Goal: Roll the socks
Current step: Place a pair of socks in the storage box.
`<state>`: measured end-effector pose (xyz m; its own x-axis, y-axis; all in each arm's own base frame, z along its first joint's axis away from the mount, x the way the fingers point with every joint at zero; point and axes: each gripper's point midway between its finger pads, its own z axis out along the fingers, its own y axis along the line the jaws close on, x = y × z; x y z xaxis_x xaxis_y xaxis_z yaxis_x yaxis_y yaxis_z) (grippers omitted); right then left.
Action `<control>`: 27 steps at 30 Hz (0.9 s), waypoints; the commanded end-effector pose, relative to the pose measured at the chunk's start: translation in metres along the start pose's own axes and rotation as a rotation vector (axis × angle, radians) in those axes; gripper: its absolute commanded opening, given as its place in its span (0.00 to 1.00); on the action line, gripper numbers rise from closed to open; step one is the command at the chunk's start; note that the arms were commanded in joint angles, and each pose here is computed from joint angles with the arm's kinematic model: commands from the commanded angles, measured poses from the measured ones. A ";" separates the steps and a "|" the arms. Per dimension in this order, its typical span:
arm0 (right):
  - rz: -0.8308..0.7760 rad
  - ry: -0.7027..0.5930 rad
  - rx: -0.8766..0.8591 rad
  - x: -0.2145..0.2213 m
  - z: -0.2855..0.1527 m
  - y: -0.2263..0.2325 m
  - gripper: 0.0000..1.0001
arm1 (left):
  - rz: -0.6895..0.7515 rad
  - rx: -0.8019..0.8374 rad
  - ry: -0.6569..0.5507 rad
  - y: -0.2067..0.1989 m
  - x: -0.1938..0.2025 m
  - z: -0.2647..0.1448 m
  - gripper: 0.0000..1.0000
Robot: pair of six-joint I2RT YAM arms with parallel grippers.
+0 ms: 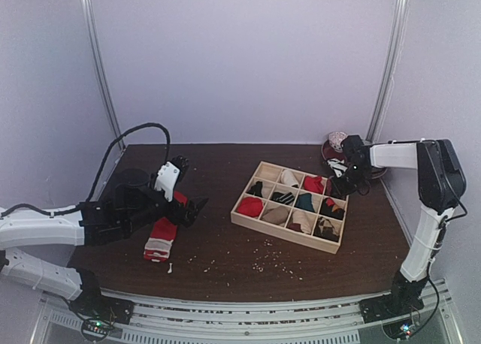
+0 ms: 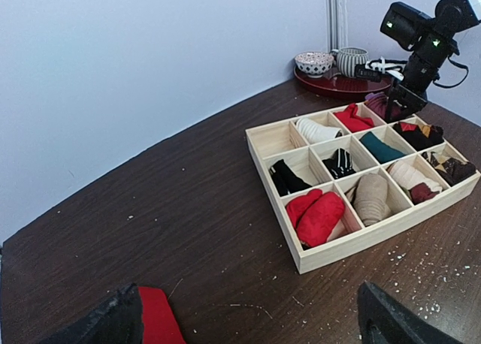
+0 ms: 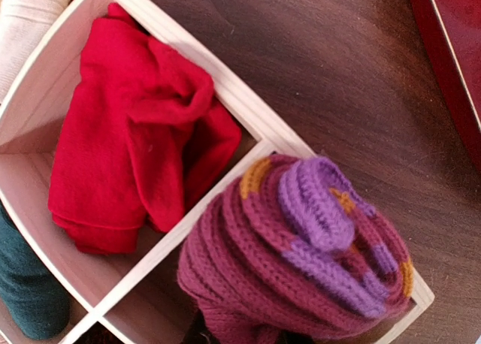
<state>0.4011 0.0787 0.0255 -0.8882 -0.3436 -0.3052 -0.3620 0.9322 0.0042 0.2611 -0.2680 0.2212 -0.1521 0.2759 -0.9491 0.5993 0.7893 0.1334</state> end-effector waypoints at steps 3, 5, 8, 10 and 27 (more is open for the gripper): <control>0.024 0.574 0.068 0.152 0.033 -0.014 0.05 | 0.013 -0.031 -0.030 0.007 -0.009 0.000 0.98; 0.029 0.488 0.020 0.132 0.028 -0.006 0.09 | 0.016 -0.033 -0.029 0.007 -0.009 0.001 0.98; 0.042 0.364 -0.047 0.100 0.018 0.003 0.19 | 0.018 -0.033 -0.027 0.007 -0.009 0.002 0.98; 0.051 0.306 -0.069 0.084 0.010 0.006 0.21 | 0.020 -0.034 -0.028 0.007 -0.009 0.001 0.98; 0.071 0.024 -0.121 0.016 -0.050 0.015 0.44 | 0.017 -0.032 -0.040 0.007 -0.014 -0.001 0.98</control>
<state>0.3919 0.0815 0.0613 -0.8975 -0.2920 -0.3304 -0.3417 0.9342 0.1028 0.2632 -0.2661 0.2198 -0.1451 0.2941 -0.9447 0.5888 0.7930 0.1564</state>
